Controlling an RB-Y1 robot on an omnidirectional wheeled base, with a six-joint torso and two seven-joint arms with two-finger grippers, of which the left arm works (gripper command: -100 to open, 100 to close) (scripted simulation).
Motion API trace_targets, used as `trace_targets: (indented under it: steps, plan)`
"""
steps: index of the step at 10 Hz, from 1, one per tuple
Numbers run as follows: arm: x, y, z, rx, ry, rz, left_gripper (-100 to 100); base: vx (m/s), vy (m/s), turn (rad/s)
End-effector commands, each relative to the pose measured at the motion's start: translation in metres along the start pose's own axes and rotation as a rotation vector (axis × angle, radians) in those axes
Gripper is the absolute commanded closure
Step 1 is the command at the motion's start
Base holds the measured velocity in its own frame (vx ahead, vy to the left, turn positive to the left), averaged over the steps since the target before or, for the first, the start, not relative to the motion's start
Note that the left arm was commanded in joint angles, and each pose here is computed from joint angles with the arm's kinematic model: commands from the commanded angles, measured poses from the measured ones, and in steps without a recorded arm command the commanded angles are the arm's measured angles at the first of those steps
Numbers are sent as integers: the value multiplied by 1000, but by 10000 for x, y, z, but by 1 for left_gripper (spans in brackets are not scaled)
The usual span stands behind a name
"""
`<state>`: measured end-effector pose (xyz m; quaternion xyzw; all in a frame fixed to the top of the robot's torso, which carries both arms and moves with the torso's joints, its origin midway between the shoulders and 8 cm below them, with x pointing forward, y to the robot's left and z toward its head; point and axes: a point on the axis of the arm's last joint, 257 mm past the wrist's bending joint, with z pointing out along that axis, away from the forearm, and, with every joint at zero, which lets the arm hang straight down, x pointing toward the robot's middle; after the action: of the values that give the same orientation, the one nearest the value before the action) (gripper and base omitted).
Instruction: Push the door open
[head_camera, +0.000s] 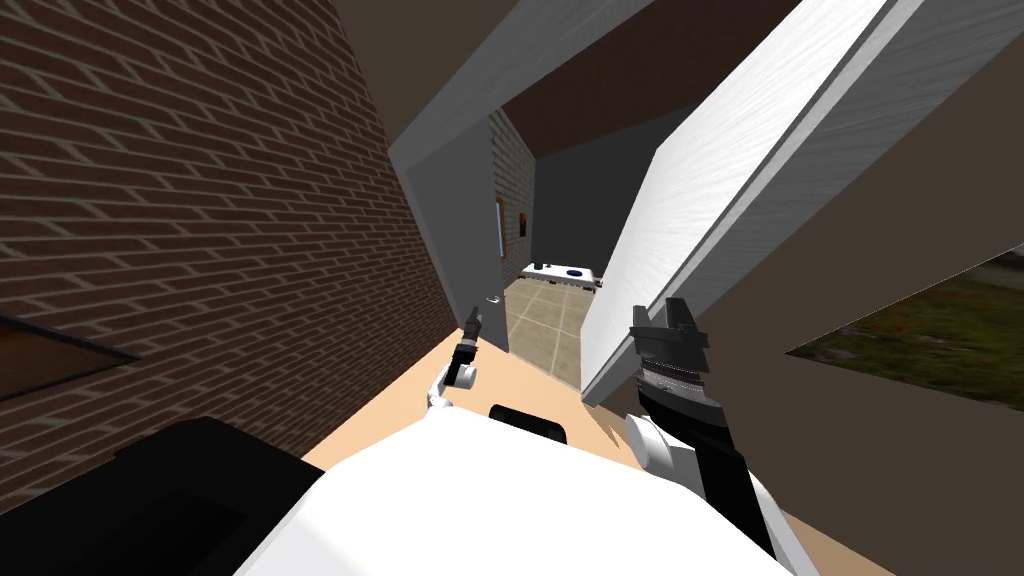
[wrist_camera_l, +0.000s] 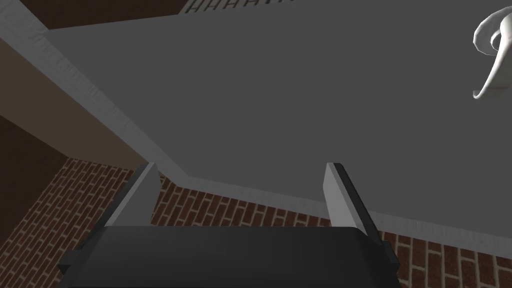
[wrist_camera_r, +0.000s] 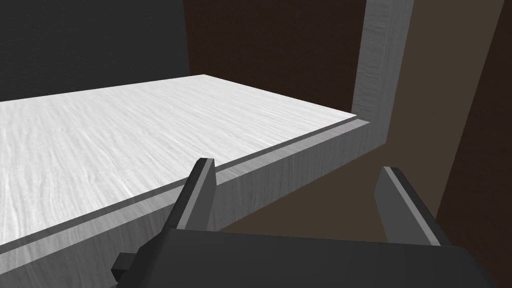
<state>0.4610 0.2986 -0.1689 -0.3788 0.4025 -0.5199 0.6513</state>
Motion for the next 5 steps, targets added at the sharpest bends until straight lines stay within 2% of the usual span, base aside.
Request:
trace_targets:
  steps: [1,5]
  plan:
    - [17,82,-20,-13,1,-2,-100,29,97,-39]
    - [48,353,-52,-55,1,-12,-100,30,78,-103]
